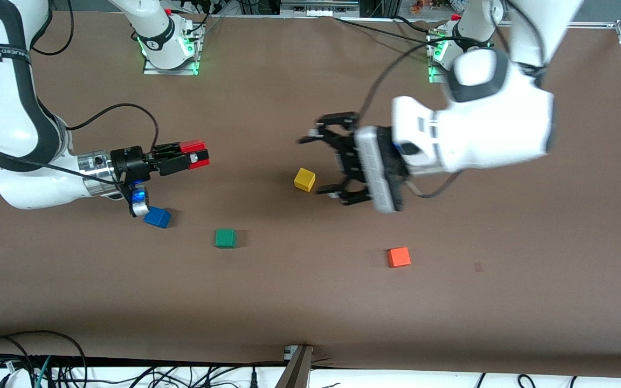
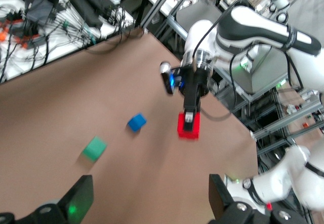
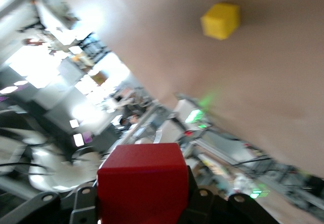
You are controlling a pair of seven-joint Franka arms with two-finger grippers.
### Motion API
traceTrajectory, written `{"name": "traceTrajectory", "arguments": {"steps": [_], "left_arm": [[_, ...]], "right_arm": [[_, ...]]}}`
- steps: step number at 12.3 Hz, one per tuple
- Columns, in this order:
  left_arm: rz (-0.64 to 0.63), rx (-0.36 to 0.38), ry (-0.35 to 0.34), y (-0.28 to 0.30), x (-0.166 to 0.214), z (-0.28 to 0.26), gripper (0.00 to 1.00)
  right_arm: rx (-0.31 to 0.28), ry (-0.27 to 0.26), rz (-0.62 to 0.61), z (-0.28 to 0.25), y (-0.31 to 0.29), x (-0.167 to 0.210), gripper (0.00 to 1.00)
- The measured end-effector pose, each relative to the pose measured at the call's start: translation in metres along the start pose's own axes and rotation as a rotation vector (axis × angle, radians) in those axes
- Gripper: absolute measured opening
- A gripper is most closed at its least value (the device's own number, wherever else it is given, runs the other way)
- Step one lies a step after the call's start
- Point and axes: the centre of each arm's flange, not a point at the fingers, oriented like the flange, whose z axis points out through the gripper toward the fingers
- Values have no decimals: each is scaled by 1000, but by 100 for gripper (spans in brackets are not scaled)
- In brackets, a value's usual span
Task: Pass red block to right arm, stack on blue
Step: 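Open the left gripper and withdraw it while the right gripper holds cube, then carry the red cube with the right gripper over the blue cube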
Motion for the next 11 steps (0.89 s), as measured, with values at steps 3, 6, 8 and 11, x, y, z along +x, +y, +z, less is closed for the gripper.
{"name": "traceTrajectory", "arguments": {"steps": [3,6,8,11], "left_arm": [[-39,31,-153,-22,-35,-88,100],[-97,160,-358,7,-68,-153,100],[-141,302,-493,28,-88,-187,100],[-249,566,-653,68,-101,-208,100]], "right_arm": [[-235,102,6,-7,21,9,56],[-497,219,-32,-4,31,22,56],[-714,312,-96,6,30,35,56],[-1011,450,-217,2,43,71,56]]}}
